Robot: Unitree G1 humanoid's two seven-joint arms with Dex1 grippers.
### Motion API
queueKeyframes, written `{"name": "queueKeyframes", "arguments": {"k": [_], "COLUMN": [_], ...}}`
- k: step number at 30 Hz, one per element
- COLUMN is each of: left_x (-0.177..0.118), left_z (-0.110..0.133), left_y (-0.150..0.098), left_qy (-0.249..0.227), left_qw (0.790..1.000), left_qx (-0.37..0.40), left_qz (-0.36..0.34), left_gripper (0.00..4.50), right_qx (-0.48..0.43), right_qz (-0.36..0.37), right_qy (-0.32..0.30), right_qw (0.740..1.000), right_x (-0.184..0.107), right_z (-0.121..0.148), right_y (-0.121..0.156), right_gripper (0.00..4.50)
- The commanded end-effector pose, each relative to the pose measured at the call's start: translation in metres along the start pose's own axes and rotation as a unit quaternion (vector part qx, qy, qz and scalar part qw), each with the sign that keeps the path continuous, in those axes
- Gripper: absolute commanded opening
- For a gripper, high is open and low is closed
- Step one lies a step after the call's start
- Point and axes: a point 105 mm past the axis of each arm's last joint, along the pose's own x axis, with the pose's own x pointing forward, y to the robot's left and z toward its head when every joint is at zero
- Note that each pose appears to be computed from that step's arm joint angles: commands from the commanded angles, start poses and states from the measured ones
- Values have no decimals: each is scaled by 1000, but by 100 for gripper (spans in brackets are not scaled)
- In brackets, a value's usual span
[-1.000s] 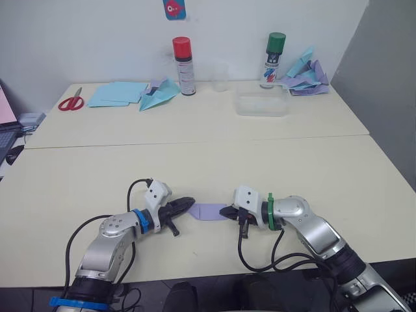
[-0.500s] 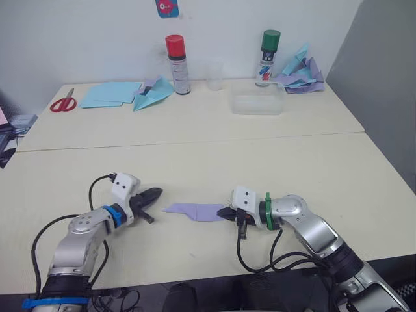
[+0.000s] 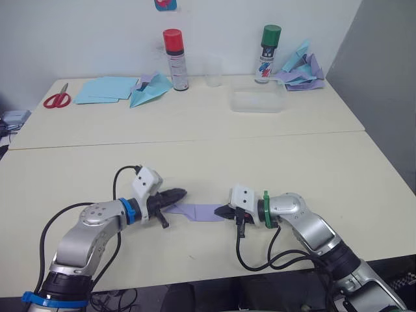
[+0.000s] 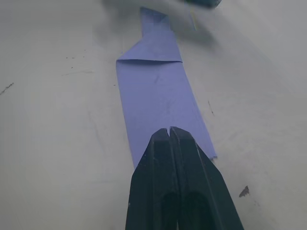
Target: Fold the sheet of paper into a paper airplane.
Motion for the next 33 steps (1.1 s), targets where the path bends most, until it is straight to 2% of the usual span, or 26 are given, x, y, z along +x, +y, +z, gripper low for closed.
{"name": "queueKeyframes", "arguments": {"k": [1,5,9,10,13,21,22,26,32,33], "left_x": [3,10,15,16,20,4,2,-11,-31,-35], "left_z": [-20,-38,-50,-50,-40,31,38,52,53,52], "left_y": [1,-2,1,2,5,19,20,11,-11,-16], "left_qy": [42,67,77,74,53,-72,-83,-93,-76,-74], "left_qw": [999,997,997,997,998,996,995,993,989,988], "left_qx": [15,25,22,22,16,44,48,74,111,118], "left_qz": [-7,-24,-20,-20,-17,3,6,-15,-57,-62], "left_gripper": [0,0,0,0,0,0,0,103,303,329], "right_qx": [16,19,4,-2,-18,-70,-78,-99,-111,-113], "right_qz": [-8,-20,-40,-31,10,98,108,114,103,102], "right_qy": [22,-16,-99,-113,-134,-118,-110,-93,-101,-101], "right_qw": [1000,999,994,993,991,986,985,984,983,983], "right_x": [2,-1,-13,-18,-34,-57,-57,-51,-45,-45], "right_z": [-10,8,43,50,62,53,49,37,41,42], "right_y": [-3,-9,-20,-19,-9,23,27,35,35,34], "right_gripper": [1,1,1,18,93,382,382,386,386,369]}}
